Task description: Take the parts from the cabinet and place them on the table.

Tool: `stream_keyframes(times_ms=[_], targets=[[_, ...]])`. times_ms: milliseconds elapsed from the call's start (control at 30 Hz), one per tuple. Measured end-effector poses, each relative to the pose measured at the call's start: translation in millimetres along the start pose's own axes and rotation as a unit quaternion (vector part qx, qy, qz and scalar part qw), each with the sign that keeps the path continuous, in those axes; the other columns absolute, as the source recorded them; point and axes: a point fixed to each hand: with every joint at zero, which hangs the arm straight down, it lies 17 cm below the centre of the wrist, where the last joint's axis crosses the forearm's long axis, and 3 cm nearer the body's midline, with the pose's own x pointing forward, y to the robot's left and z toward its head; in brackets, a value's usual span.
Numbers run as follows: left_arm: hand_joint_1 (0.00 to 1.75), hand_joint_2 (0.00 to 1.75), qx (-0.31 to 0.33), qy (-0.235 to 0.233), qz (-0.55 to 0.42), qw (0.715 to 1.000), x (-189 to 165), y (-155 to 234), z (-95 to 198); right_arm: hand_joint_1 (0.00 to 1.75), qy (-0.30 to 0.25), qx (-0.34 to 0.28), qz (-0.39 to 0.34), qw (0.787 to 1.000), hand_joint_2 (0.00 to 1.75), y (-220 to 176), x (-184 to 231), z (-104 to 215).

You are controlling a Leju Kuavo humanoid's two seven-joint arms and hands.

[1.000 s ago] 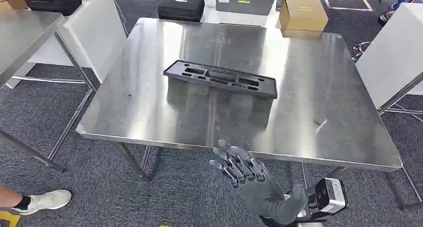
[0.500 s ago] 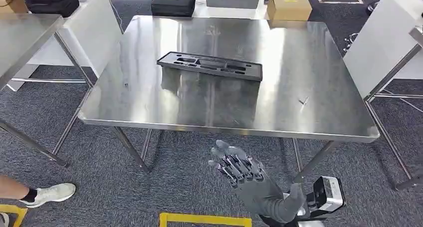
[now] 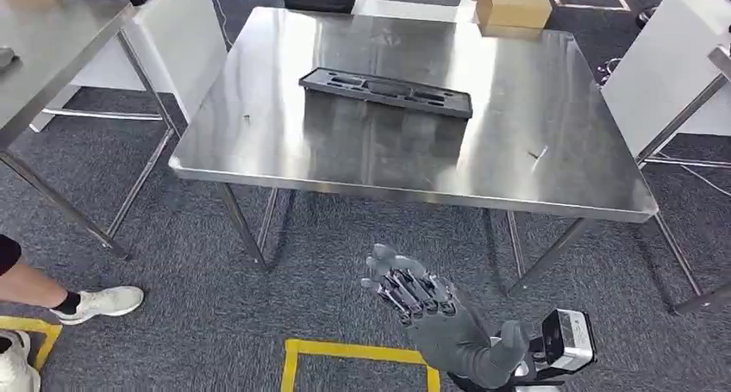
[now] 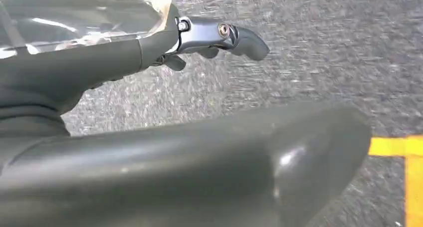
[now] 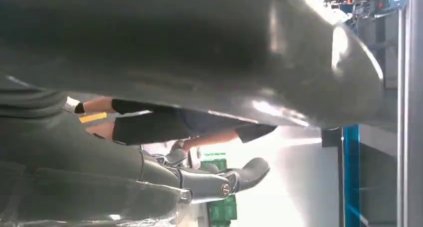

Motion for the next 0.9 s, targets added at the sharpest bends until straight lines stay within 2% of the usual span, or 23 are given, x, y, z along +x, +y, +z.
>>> stream_keyframes(times_ms=[700,900], targets=[[0.0,0.0,0.002,0.005,0.003,1.0,-5.3,-0.3,2.2,0.0,0.007,0.005,0.011,1.0,0.0,2.6,-3.6,0.5],[0.0,0.0,0.0,0.003,0.002,1.0,-4.4,-1.4,2.2,0.0,0.034,-0.007,0.05,0.998,0.0,-2.0,-16.1,0.1]])
